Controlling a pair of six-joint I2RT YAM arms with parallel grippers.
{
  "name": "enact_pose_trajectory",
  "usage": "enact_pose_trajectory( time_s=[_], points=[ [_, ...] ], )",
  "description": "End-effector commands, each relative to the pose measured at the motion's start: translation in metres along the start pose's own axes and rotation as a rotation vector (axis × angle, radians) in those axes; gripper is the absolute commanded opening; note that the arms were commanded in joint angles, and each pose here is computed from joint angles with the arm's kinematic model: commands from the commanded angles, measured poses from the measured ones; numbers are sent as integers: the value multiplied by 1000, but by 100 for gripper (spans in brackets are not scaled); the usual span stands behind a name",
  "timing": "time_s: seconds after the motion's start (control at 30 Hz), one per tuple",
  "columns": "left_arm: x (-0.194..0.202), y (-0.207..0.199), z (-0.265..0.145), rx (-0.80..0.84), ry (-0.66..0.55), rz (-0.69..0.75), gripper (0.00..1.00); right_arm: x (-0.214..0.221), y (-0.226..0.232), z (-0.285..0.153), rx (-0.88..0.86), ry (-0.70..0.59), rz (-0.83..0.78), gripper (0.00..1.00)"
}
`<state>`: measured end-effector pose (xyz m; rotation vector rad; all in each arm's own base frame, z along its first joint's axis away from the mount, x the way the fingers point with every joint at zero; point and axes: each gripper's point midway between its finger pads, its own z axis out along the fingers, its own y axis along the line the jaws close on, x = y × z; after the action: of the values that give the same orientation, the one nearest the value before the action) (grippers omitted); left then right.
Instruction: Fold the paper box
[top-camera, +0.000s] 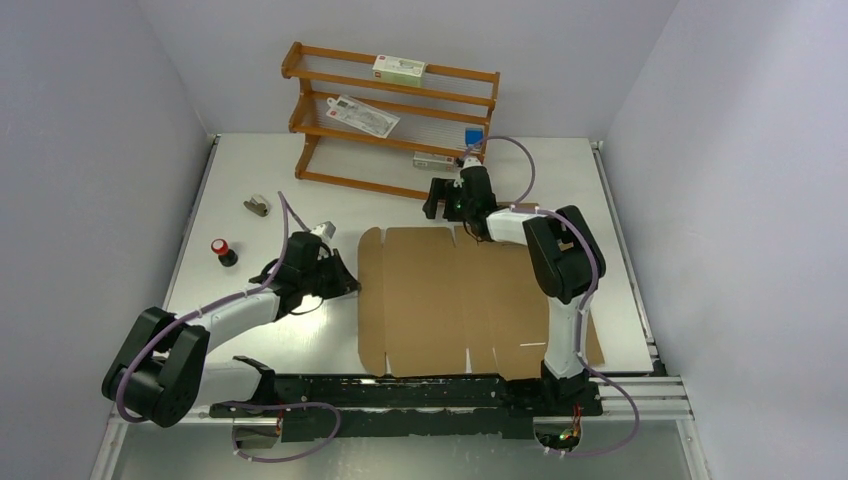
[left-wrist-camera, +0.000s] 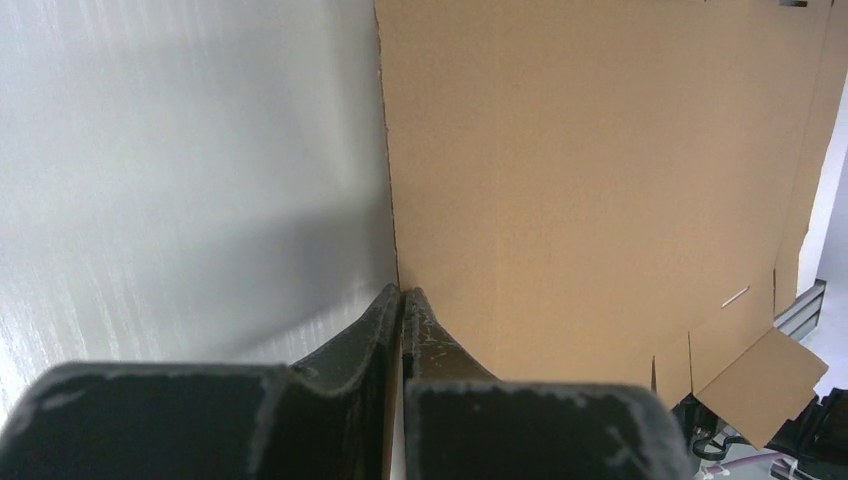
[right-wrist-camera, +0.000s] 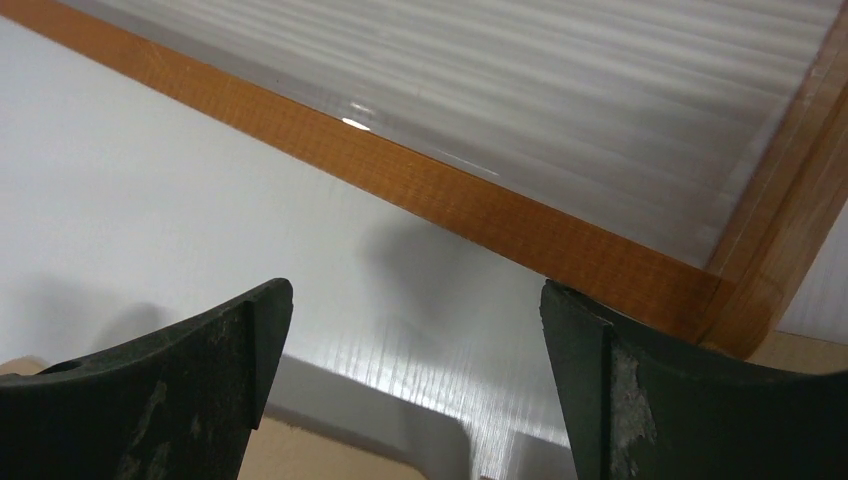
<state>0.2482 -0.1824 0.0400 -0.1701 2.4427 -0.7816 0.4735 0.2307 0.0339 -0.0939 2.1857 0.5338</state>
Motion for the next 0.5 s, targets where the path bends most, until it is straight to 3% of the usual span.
enact_pose_trajectory(
  time_s=[0.0,0.23,0.47],
  points=[
    [0,3,0,-4,-5,17,7,-34,-23,16,75,-94,-19,100],
    [1,9,-3,-31,-9,23,7,-51,-33,32,95,-124,-34,100],
    [1,1,2,8,8,24,11,-57,-14,42,-29,-116,-69,100]
  ],
)
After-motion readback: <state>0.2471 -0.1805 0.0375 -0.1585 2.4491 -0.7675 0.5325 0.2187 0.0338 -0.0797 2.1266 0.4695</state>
